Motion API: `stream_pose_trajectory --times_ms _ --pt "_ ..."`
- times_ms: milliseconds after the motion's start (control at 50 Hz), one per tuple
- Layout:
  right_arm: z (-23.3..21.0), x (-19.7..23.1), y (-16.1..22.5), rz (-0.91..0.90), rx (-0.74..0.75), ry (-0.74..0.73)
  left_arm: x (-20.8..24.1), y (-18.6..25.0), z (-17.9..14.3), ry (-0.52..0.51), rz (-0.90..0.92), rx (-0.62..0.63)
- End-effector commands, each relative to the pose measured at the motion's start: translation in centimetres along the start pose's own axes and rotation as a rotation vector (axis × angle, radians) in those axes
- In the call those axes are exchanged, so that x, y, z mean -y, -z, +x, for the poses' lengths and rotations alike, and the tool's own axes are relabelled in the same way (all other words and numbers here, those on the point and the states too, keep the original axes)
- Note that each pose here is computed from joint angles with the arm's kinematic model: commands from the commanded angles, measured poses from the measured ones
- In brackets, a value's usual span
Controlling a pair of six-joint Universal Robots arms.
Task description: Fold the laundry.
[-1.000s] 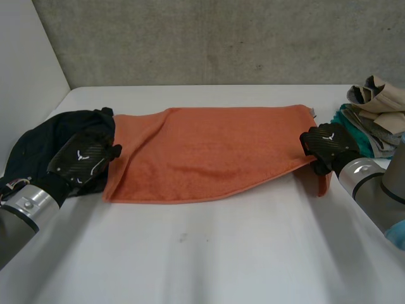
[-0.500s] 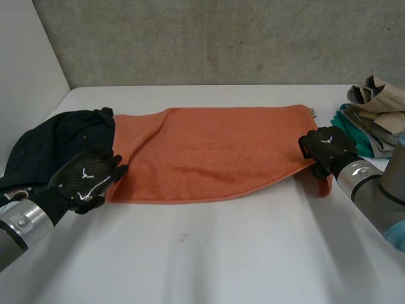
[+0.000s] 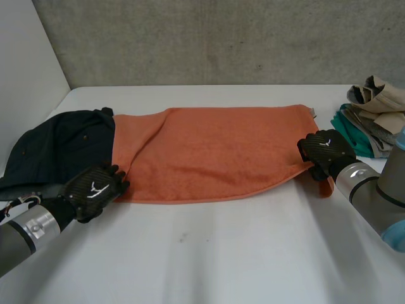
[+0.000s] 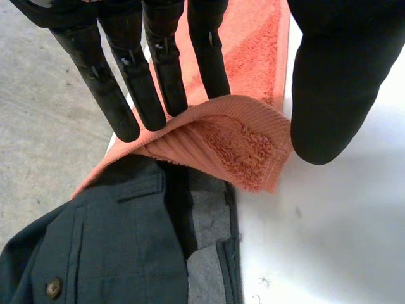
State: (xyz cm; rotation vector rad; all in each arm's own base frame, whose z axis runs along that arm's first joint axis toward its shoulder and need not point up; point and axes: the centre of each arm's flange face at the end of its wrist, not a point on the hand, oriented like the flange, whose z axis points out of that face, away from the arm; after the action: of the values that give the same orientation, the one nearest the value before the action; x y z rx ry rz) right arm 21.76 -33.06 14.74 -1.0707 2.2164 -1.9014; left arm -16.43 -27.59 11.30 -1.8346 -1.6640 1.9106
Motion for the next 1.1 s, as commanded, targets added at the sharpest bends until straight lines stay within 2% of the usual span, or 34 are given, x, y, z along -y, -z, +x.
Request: stream_pose_trajectory --times_ms 20,140,260,340,400,440,500,580,600,680,760,900,1020,1100 --pt "0.1 0.0 -0.1 0.001 -0.003 0.0 -1.0 -1.0 -0.6 -0.063 0.004 0.004" --pt "0.2 0.1 -0.1 0.004 -0.005 0.003 -2.5 -2.2 -1.6 -0.117 -0.028 0.028" --pt "0.3 0.3 0.0 0.007 -0.006 0.002 -1.9 -3.8 -2.0 -0.193 -0.026 0.064" --pt "0.3 0.5 0.2 -0.01 0.003 -0.004 -0.4 -4.2 -2.1 -0.219 -0.013 0.085" --pt "0.3 0.8 0.8 -0.053 0.029 -0.008 2.5 -3.6 -3.2 -0.236 0.018 0.127" --pt "0.7 2.3 1.8 -0.075 0.043 0.016 3.6 -3.1 -3.7 -0.21 0.021 0.154" --pt "1.2 4.2 3.6 -0.107 0.066 0.068 5.4 -1.9 -5.0 -0.118 0.015 0.223" --pt "2.0 5.9 6.7 -0.188 0.113 0.196 7.9 0.4 -6.7 0.071 0.02 0.319" --pt "2.4 6.2 7.7 -0.217 0.122 0.236 8.6 1.0 -7.0 0.151 0.028 0.334" --pt "2.9 6.5 8.3 -0.205 0.11 0.269 9.5 2.1 -6.7 0.336 0.05 0.326" --pt "3.4 6.6 7.3 -0.15 0.047 0.196 9.0 2.0 -5.6 0.44 0.046 0.288" --pt "3.4 3.1 3.4 -0.154 0.022 -0.004 7.2 1.1 -2.4 0.518 -0.018 0.194" --pt "3.0 2.3 2.7 -0.163 0.025 -0.045 4.7 -0.5 -0.6 0.597 -0.098 0.136" --pt "2.8 1.2 1.7 -0.17 -0.003 -0.085 4.2 -1.7 0.6 0.611 -0.117 0.09"
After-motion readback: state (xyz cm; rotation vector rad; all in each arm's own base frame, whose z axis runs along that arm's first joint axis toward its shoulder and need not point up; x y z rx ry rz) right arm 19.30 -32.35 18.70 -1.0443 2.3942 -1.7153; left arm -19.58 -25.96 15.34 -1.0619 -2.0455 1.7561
